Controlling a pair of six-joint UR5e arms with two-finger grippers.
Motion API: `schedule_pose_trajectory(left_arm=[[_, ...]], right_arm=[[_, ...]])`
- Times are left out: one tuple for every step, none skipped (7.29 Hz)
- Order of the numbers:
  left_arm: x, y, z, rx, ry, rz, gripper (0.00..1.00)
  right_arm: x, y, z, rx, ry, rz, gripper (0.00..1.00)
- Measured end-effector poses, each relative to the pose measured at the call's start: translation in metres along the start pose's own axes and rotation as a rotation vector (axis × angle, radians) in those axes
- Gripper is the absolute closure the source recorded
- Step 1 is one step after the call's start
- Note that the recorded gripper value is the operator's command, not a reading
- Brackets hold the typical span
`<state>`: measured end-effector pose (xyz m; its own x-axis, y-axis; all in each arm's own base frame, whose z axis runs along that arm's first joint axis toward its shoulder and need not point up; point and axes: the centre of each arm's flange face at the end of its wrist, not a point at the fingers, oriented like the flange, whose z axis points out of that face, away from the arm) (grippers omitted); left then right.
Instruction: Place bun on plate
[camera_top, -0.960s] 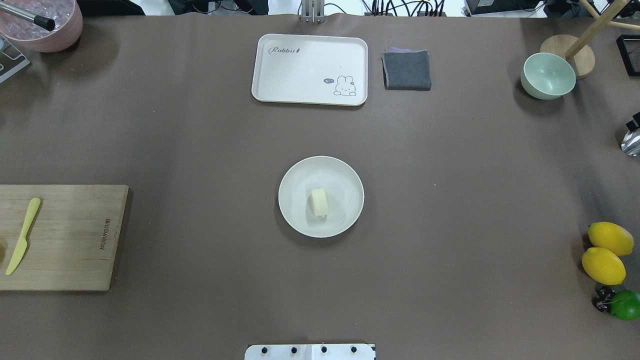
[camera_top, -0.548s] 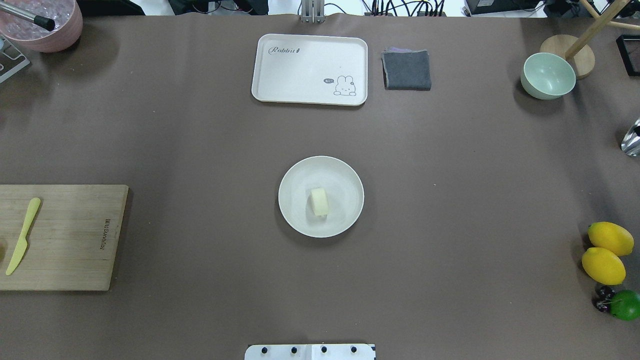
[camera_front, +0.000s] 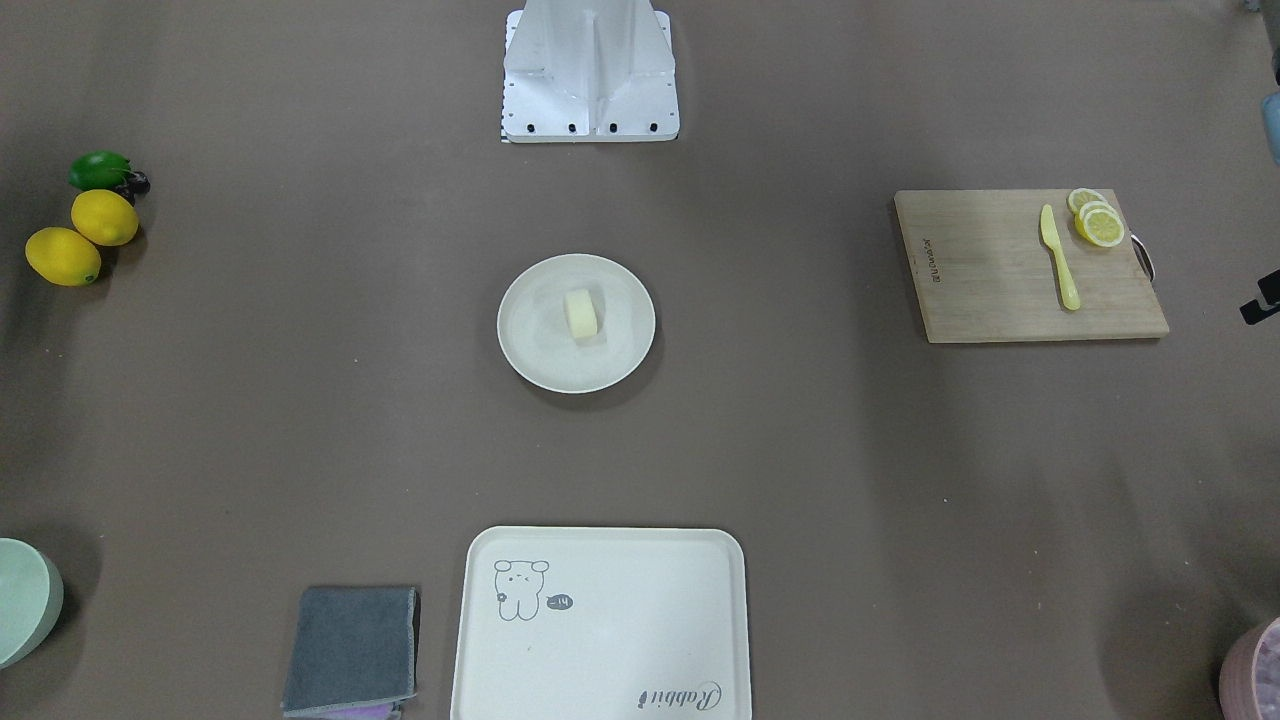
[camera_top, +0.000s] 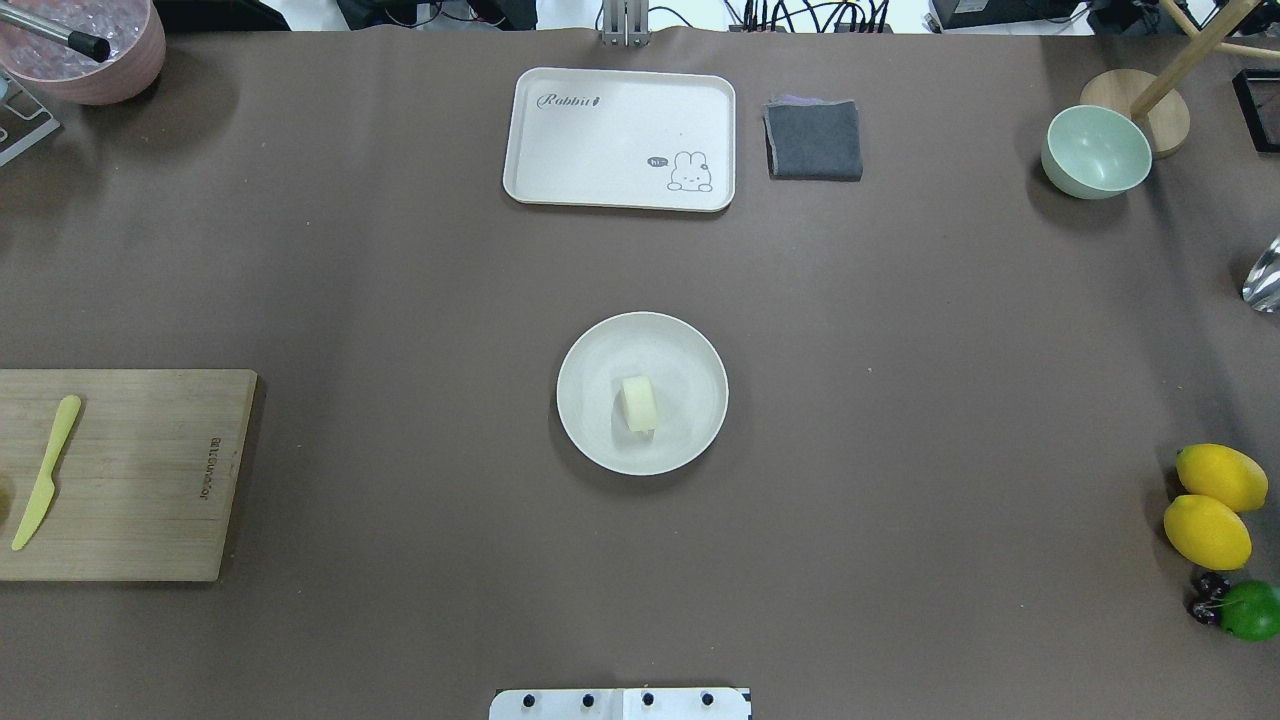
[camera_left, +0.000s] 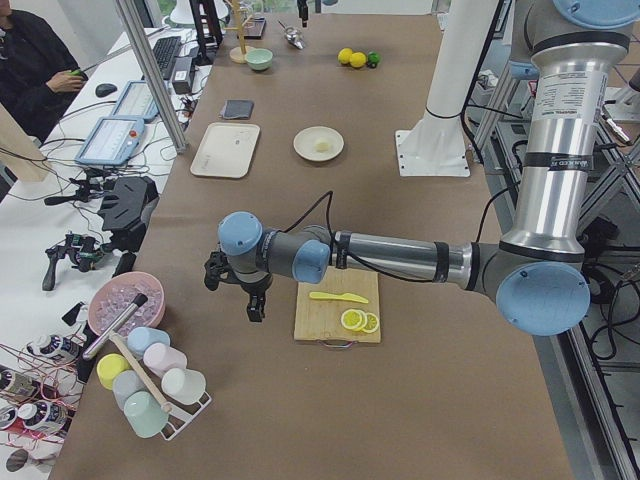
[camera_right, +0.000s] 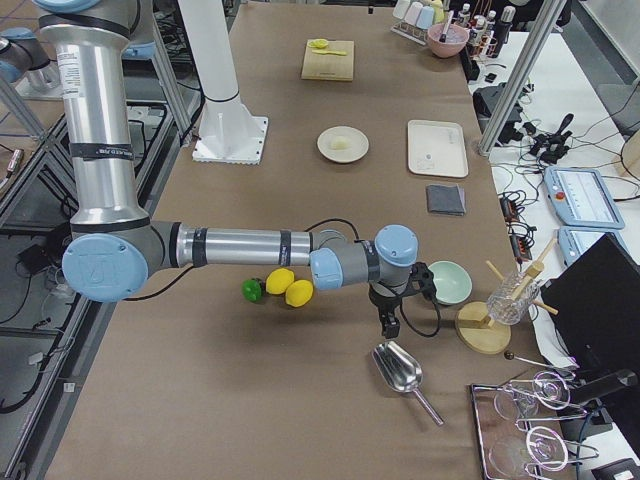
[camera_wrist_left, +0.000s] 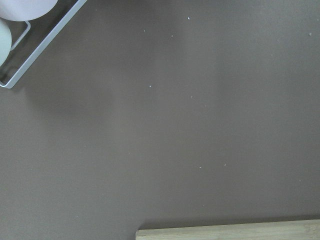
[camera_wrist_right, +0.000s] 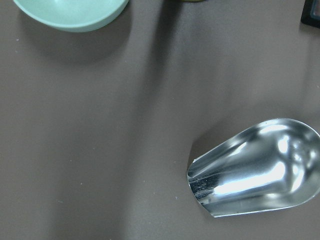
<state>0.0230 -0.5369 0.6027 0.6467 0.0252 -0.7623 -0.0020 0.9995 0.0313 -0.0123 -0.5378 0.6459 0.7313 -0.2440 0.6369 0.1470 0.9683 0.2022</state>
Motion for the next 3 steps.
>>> schedule_pose_trajectory(left_arm=[[0.0017,0.0015,0.0036,-0.008,-0.002,0.003,0.02],[0.0046,0.0036,0.0030,-0.007,-0.002,0.009,0.02],[0.0102,0.0062,-0.0035,0.005,0.002,0.020,0.02]], right_arm=[[0.0006,0.0003,-0.0012,0.002,-0.002,0.001,0.00],[0.0031,0.0021,-0.0014,0.002,-0.001,0.003,0.00],[0.0063,0.0070,0.0009,-0.003,0.001,0.007,0.00]])
